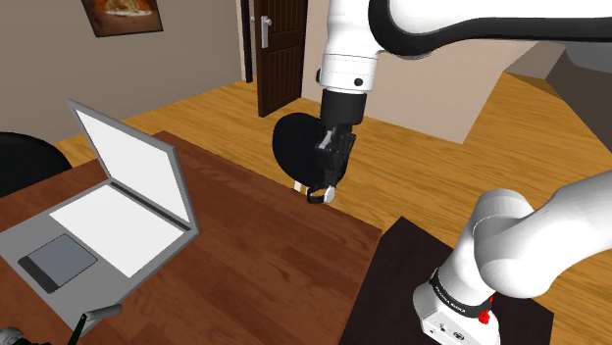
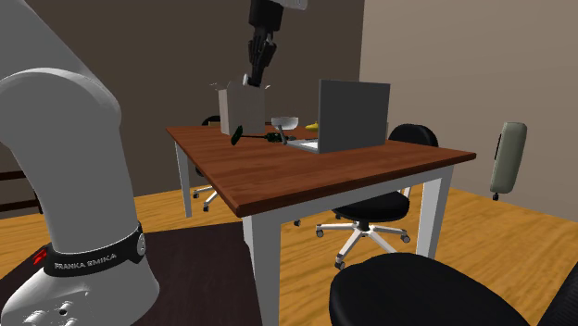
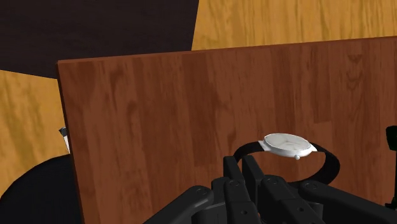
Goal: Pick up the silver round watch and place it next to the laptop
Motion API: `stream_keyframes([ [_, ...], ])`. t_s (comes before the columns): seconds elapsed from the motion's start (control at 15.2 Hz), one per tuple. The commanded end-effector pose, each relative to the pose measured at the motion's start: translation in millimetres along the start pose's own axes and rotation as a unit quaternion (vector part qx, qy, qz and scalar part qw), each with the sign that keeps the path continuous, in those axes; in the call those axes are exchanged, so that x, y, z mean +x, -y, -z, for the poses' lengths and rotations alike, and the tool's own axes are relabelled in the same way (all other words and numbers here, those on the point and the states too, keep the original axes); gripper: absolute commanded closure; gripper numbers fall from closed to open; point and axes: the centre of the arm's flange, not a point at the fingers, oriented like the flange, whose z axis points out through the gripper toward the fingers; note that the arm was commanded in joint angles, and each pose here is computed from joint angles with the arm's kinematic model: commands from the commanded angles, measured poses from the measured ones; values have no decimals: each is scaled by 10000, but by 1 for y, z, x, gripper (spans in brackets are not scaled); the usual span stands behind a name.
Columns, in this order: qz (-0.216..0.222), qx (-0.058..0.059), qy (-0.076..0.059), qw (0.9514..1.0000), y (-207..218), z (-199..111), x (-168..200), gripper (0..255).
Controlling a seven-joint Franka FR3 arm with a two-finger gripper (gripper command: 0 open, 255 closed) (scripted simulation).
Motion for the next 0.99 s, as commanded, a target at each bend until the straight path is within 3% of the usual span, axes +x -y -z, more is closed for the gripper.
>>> stream_keyframes([
  [0.0,0,0,3,10000,3,10,-1,255],
  [0.92,0,0,3,10000,19,81,-10,255],
])
